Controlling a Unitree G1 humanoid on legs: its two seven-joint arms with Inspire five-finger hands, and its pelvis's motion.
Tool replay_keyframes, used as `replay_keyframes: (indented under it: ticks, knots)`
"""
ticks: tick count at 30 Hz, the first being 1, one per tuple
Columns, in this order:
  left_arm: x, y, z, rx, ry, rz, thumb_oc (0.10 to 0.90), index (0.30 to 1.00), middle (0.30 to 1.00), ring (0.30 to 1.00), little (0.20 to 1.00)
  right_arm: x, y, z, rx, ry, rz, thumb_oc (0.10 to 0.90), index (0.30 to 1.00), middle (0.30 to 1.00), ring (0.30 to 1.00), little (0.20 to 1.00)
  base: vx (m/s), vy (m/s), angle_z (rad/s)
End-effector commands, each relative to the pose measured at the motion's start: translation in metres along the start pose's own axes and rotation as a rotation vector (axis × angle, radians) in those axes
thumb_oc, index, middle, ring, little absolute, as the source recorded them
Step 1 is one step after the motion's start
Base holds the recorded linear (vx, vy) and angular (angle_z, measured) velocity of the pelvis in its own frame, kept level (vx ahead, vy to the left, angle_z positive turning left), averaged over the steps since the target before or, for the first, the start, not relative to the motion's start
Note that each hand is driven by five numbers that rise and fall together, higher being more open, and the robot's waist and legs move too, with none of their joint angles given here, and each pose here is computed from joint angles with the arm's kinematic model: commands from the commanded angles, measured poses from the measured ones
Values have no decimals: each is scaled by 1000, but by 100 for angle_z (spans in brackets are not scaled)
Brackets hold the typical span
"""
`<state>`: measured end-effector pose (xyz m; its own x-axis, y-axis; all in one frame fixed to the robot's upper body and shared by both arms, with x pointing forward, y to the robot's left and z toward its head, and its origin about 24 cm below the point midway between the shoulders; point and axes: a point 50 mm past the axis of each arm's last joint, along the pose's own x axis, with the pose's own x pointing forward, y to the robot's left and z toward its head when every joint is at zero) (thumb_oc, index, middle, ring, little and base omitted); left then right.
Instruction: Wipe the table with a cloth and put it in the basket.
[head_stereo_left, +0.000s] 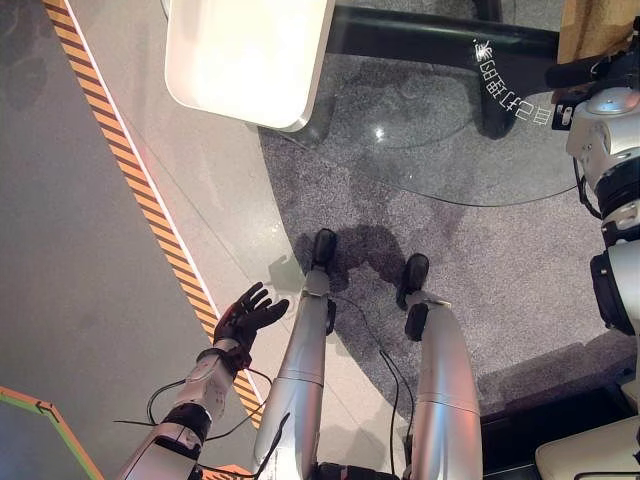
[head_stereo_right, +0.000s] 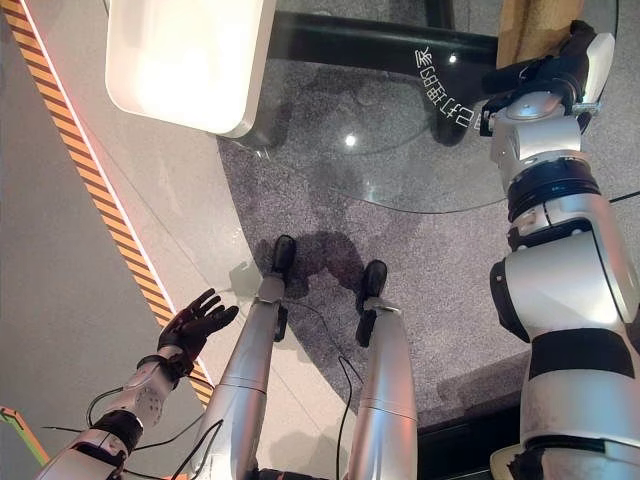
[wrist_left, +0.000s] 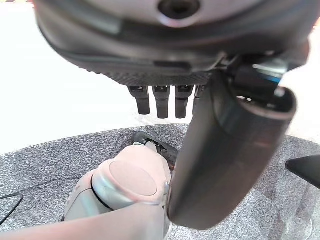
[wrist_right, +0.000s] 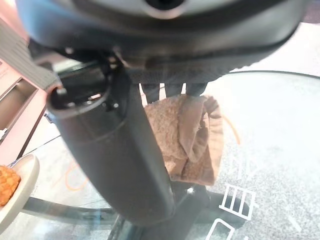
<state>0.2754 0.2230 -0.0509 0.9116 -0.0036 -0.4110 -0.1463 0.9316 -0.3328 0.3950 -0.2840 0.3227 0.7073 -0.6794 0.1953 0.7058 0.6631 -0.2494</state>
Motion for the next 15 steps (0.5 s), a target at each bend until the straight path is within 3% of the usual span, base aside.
replay_keyframes:
  ticks: [1,4,5,6,15]
  knots:
    - [-12,19,-13,-20,17,57,800,900,900,900,900,5,-12,-12,-115,26,-47,800,900,900,900,900,0,0,0]
    - [-12,19,-13,-23,15,58,800,900,900,900,900,6,-12,-15,-144,30,-55,800,900,900,900,900,0,0,0]
    - [-12,19,-12,-23,14,57,800,900,900,900,900,6,-13,-15,-150,31,-60,580,712,712,712,680,0,0,0]
    - [-11,18,-12,-21,13,54,800,900,900,900,900,6,-14,-15,-158,30,-68,100,300,300,300,200,0,0,0]
    - [-10,19,-6,-16,10,55,800,900,900,900,900,6,-14,-17,-172,44,-78,100,300,300,300,200,-4,0,0]
